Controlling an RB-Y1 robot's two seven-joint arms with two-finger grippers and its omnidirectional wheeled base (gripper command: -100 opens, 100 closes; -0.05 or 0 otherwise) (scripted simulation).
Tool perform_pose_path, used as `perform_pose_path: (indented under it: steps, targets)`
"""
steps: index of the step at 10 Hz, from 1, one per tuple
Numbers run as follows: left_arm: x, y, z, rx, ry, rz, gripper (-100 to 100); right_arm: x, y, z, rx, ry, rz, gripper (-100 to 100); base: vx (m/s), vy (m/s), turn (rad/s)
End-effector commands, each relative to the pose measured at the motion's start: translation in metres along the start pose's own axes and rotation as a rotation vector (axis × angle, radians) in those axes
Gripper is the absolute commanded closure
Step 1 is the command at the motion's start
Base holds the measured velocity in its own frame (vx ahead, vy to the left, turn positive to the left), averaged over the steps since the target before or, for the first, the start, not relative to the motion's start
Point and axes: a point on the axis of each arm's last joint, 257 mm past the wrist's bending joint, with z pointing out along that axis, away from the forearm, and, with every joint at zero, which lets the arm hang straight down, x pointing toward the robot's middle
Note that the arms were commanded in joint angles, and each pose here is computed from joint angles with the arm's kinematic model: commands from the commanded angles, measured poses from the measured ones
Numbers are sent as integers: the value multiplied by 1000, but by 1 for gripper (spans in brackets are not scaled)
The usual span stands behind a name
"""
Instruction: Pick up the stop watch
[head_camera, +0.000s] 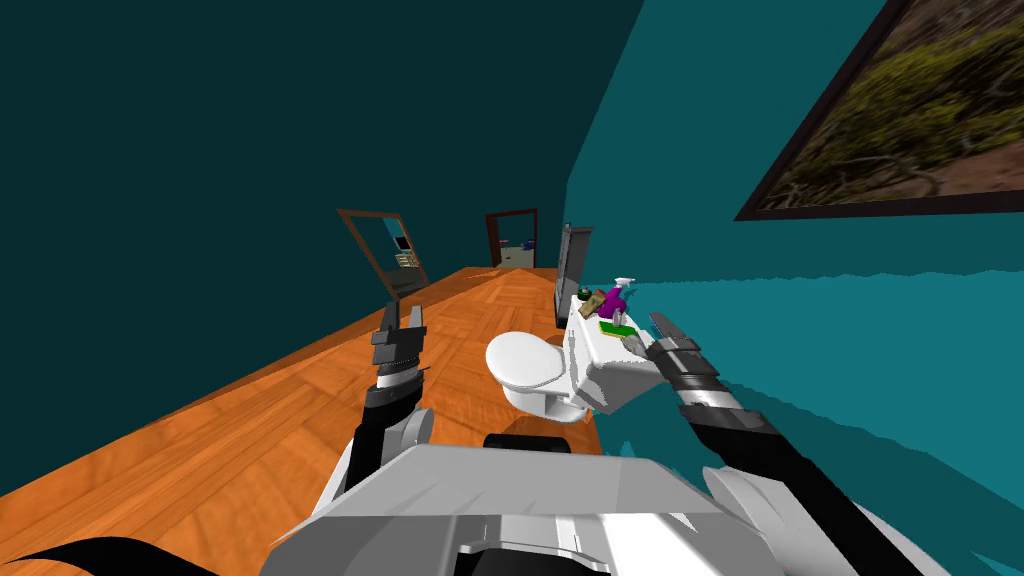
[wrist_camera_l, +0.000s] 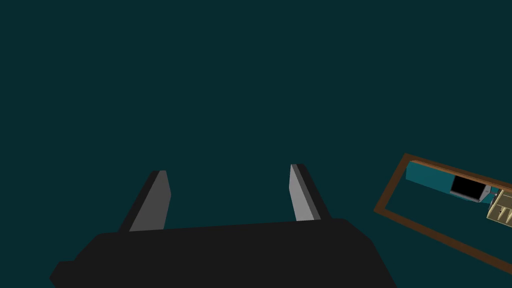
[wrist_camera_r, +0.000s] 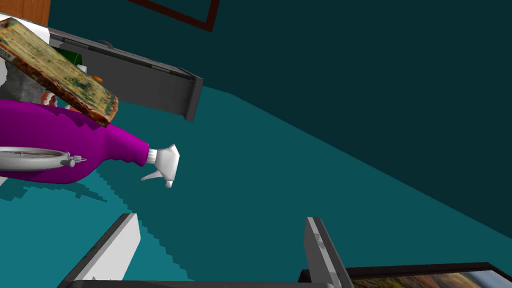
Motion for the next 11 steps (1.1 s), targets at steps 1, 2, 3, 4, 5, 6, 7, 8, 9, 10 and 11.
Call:
perform_pose_path:
  steps: [1,2,3,4,5,6,7,8,9,10,11]
  targets:
    - [0,0,0,0,0,0,0,-10,-16,-9,76,23,-46,-100,-42,105,51]
    - [0,0,0,0,0,0,0,-18,-25,-15,123,36,-74,-100,-35,98,50]
    - [0,0,0,0,0,0,0,-18,-26,-16,127,39,-77,-100,-32,62,14]
    - [0,0,0,0,0,0,0,-26,-35,-22,176,53,-107,-100,-40,61,43]
    - [0,0,0,0,0,0,0,-34,-44,-29,228,68,-138,-100,-43,69,52]
    - [0,0,0,0,0,0,0,-34,-44,-29,228,68,-138,-100,-24,53,16]
    - [0,0,0,0,0,0,0,-42,-54,-36,280,83,-170,-100,-19,53,43]
    - [0,0,0,0,0,0,0,-51,-63,-42,330,96,-201,-100,-17,59,70]
    - [0,0,0,0,0,0,0,-62,-73,-51,388,105,-232,-100,-17,61,82]
    - [0,0,0,0,0,0,0,-61,-72,-50,386,114,-236,-100,-12,44,16]
    - [0,0,0,0,0,0,0,-70,-82,-58,440,129,-271,-100,-6,40,42]
